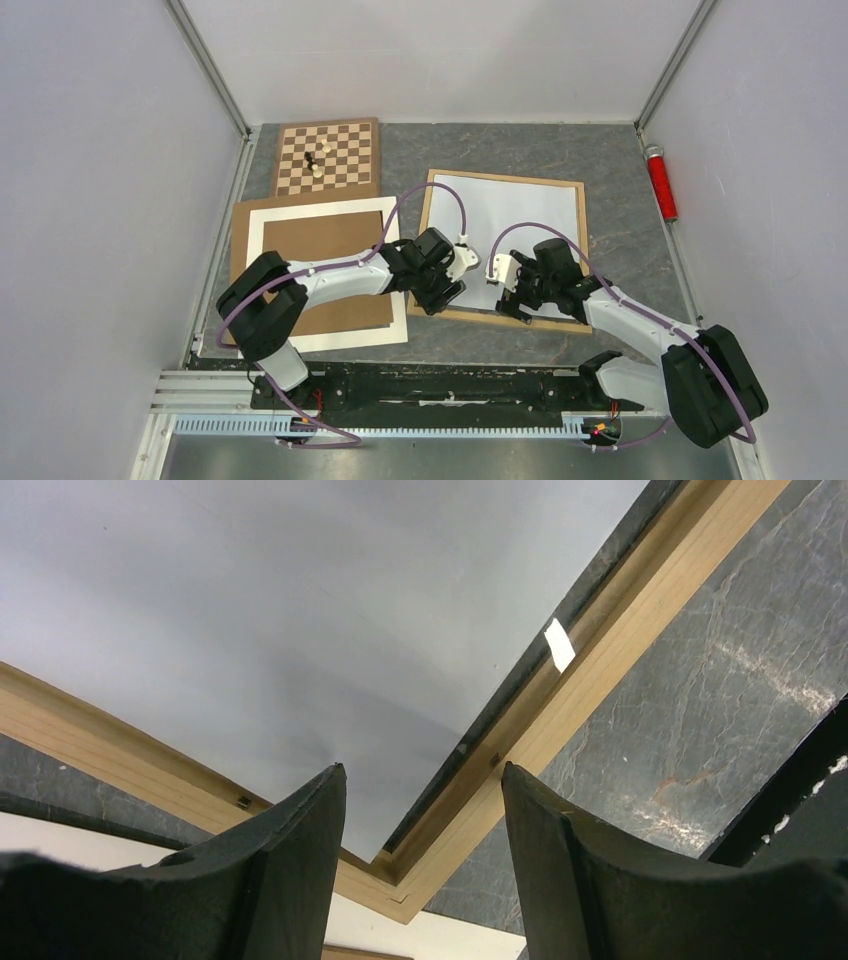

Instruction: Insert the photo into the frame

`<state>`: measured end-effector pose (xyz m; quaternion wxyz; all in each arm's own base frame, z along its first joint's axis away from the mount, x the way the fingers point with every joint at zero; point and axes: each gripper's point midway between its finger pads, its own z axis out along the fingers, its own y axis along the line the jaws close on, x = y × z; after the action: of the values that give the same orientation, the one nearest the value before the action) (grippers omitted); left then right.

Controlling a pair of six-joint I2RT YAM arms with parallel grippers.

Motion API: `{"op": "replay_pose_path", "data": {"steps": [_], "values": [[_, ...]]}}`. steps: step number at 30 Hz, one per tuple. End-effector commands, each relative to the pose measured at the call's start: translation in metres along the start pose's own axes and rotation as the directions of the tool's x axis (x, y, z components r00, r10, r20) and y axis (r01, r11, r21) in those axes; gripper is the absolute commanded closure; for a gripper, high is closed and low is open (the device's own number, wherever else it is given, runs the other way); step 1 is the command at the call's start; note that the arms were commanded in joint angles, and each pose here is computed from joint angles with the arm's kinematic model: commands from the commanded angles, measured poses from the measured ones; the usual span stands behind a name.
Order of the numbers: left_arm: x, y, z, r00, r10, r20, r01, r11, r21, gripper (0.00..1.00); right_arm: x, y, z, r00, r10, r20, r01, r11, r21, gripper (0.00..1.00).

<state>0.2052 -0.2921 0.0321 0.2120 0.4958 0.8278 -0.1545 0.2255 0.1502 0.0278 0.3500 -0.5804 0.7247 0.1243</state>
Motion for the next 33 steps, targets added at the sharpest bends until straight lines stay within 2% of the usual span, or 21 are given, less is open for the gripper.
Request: {"op": "replay_pose_path", "data": {"steps": [1, 6, 12, 20, 33], "values": [[-0.028, 0.004, -0.006, 0.995, 0.016, 0.096, -0.014, 1.0, -0.024, 0.35, -0.007, -0.009, -0.006, 1.0, -0.01, -0.003, 0.01, 0.999, 0.033, 0.12], [-0.041, 0.012, -0.013, 0.993, 0.031, 0.115, -0.024, 0.998, -0.062, 0.35, -0.02, -0.014, -0.011, 1.0, 0.006, 0.031, -0.007, 0.999, 0.045, 0.12], [-0.037, 0.028, -0.012, 0.993, 0.078, 0.086, -0.066, 0.988, -0.138, 0.35, -0.04, -0.02, -0.019, 0.996, 0.035, 0.087, -0.04, 0.998, 0.056, 0.11], [-0.02, 0.022, -0.002, 0.995, 0.087, 0.039, -0.083, 0.992, -0.095, 0.35, -0.051, -0.023, -0.023, 0.992, 0.057, 0.116, -0.064, 0.996, 0.058, 0.11], [0.002, 0.016, 0.012, 0.997, 0.073, -0.014, -0.074, 0.996, -0.055, 0.35, -0.036, -0.018, -0.019, 0.993, 0.076, 0.092, -0.082, 0.995, 0.059, 0.11]]}}
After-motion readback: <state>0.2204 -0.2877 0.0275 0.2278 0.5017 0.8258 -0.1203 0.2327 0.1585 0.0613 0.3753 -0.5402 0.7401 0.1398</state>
